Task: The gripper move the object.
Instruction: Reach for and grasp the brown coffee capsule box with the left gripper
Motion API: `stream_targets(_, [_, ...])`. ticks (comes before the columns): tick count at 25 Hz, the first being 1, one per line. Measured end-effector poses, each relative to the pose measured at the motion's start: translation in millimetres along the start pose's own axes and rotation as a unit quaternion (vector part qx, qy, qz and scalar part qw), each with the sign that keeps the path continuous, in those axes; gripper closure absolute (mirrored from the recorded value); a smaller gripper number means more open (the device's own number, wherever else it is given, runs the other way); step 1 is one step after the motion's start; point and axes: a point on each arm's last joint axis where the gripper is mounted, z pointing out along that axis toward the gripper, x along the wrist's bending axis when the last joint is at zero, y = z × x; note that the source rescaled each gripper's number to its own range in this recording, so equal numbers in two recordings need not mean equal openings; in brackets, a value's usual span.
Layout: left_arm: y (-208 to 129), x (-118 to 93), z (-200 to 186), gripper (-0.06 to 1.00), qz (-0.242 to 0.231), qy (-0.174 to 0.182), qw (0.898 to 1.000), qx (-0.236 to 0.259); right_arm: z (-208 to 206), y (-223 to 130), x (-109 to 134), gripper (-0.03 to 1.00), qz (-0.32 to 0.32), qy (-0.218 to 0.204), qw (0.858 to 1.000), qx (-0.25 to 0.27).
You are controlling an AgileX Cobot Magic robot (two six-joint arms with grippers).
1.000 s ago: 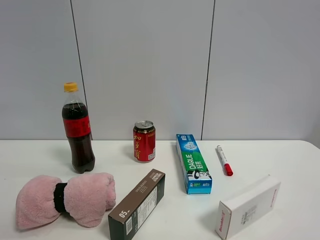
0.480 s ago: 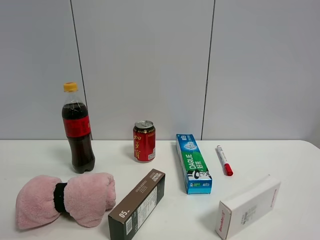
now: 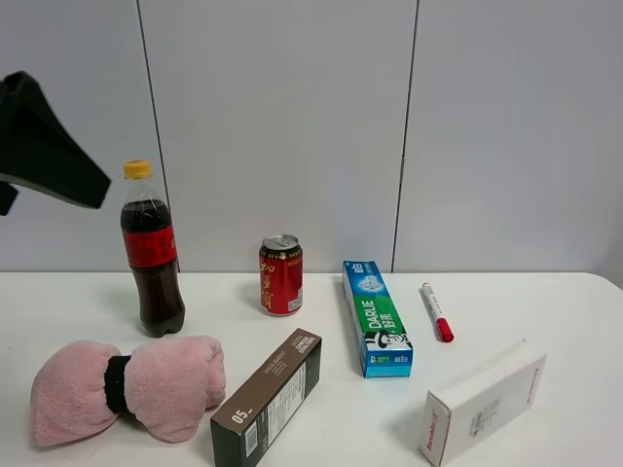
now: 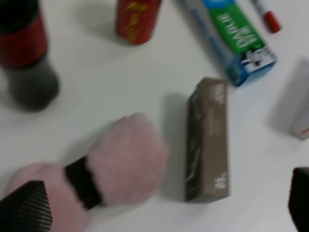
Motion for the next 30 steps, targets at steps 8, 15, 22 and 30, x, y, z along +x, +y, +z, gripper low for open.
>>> stream_targets(8, [16.1, -49.1, 40.1, -0.06, 0.042, -0.074, 0.996, 0.035, 0.0, 0.0, 0.0, -0.03, 0.0, 0.0, 1.0, 0.0])
stream_targets(15, [28.3, -81.3, 81.8, -0.06, 0.084, -0.096, 0.989, 0.071, 0.0, 0.0, 0.0, -0.03, 0.0, 0.0, 1.0, 0.0])
stream_targets(22, [17.3, -91.9, 122.2, -0.06, 0.147, -0.079, 0.98, 0.109, 0.0, 0.0, 0.0, -0.03, 0.0, 0.0, 1.0, 0.0])
stream_targets(30, [0.6, -92.0, 168.1, -0.06, 0.145, -0.067, 0.979, 0.125, 0.0, 0.0, 0.0, -0.03, 0.0, 0.0, 1.0, 0.0])
